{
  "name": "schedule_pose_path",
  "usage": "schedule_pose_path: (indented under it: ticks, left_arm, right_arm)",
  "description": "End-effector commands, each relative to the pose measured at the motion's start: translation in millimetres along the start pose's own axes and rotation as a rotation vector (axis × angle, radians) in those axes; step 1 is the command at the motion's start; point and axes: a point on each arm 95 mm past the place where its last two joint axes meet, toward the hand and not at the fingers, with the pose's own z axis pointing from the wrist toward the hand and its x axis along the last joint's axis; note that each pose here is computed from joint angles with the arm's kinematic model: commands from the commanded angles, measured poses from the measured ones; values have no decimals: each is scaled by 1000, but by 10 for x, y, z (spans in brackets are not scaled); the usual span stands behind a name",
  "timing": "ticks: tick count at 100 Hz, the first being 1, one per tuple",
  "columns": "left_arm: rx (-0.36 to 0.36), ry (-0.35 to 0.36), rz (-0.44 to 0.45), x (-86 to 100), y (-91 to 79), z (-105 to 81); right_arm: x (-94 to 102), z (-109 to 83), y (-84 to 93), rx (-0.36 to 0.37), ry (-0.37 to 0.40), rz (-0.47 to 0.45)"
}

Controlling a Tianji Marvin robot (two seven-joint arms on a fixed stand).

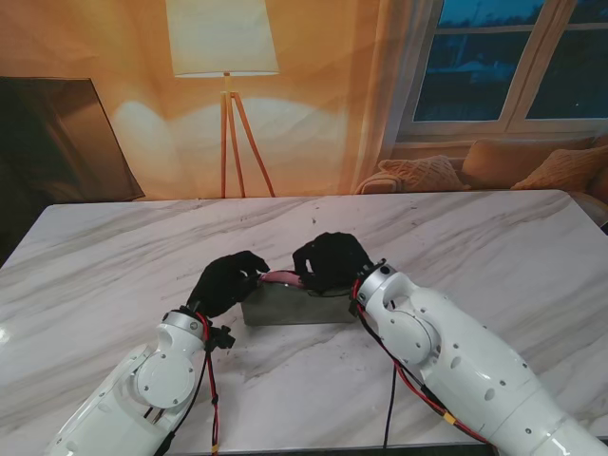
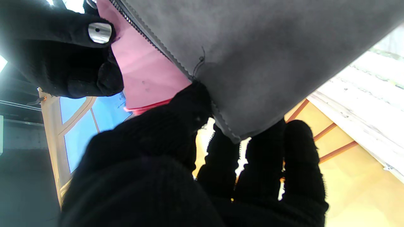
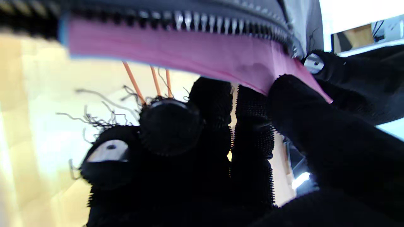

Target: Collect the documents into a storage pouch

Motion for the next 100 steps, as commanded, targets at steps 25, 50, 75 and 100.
schedule_pose_path:
  ticks: [25,50,75,100]
  left_arm:
    - [-18,8,-4,7,12,-29]
    - [18,-13,17,-34,-51,-75]
    - [35,-27,20,-52,-96,-90]
    - [-17,-86,17,-79,-78,-97]
  right_arm:
    - [-9,92,-81,103,30,-77]
    - [-49,95,-85,133,10,-97]
    - [-51,93,-92,147,-4,-90]
    - [-20,89,-107,156,3,-67]
